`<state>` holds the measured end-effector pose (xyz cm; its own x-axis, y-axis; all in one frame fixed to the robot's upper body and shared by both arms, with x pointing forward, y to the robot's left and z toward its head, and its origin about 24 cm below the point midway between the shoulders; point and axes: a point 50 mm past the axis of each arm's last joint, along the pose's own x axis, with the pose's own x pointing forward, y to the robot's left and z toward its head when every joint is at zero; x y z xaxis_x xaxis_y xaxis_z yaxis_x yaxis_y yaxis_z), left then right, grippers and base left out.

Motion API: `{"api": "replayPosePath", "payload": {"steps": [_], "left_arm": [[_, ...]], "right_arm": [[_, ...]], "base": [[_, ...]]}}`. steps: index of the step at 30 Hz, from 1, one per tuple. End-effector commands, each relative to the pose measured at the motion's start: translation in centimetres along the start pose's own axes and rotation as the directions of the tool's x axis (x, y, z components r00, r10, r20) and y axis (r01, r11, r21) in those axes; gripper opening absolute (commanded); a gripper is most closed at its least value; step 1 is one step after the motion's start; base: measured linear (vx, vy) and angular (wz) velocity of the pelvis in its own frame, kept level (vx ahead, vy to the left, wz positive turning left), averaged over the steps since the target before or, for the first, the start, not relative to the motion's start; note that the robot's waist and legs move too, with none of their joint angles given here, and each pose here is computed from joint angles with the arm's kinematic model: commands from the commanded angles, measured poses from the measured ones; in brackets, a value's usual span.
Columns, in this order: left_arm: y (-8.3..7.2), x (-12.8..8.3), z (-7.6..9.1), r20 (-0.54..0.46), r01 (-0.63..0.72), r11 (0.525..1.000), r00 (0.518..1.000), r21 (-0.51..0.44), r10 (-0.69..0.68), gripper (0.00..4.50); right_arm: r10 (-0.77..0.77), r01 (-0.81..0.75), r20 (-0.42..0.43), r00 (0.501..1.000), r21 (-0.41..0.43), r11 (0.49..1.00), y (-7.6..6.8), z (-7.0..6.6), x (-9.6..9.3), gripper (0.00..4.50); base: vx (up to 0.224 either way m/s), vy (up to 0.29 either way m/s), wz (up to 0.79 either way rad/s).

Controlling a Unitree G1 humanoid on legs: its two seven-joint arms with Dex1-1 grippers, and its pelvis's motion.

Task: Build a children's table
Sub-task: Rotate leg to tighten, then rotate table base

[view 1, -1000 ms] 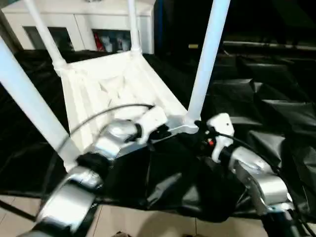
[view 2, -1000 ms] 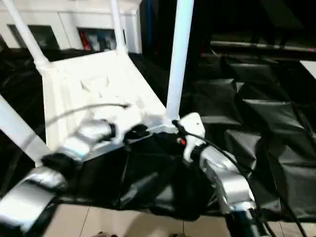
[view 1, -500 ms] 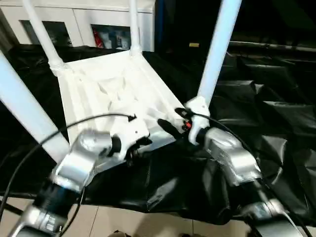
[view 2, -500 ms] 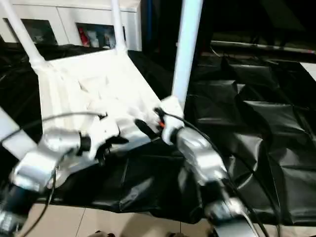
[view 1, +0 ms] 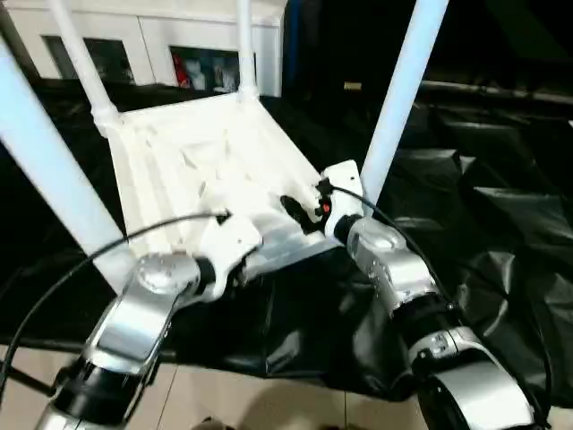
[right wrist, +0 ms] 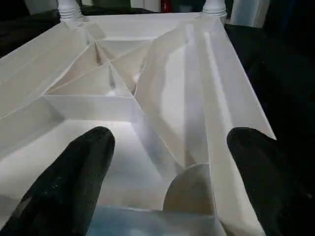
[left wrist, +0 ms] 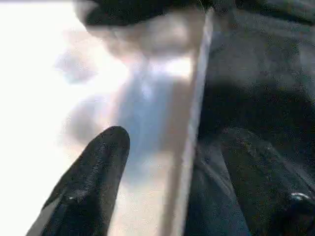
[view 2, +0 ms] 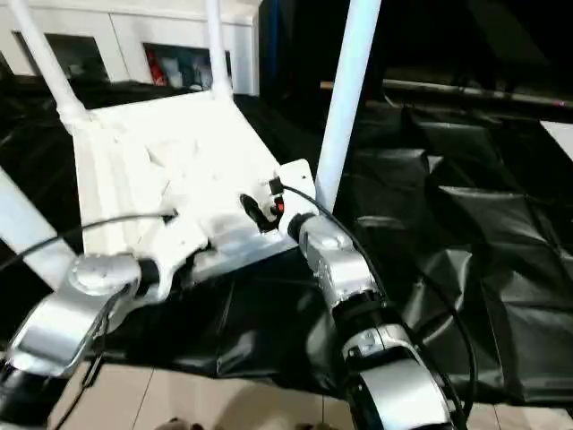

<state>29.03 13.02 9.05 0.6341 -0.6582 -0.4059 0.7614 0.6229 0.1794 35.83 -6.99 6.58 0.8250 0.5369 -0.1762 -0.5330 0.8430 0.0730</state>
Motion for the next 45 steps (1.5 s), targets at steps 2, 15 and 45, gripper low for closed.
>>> {"api": "replayPosePath", "payload": {"steps": [2,15,45], "left_arm": [[-0.4,-0.4,2.4,0.147,0.091,0.996,0.985,-0.007,-0.089,3.81],[-2.7,-1.5,-2.2,-0.202,0.306,0.951,0.93,-0.039,-0.307,4.47],[1.0,-2.5,-3.7,-0.343,-0.006,0.979,0.936,0.205,0.078,4.47]], "right_arm": [[-0.018,0.018,0.012,1.0,-0.008,1.0,-0.5,0.3,0.1,4.1],[-0.046,0.046,0.014,0.999,-0.009,0.999,-1.2,0.6,0.3,4.1],[-0.323,0.323,0.012,0.946,-0.032,0.946,-6.5,2.0,-0.6,4.1]], "base": [[0.0,0.0,0.0],[0.0,0.0,0.0],[0.0,0.0,0.0]]}}
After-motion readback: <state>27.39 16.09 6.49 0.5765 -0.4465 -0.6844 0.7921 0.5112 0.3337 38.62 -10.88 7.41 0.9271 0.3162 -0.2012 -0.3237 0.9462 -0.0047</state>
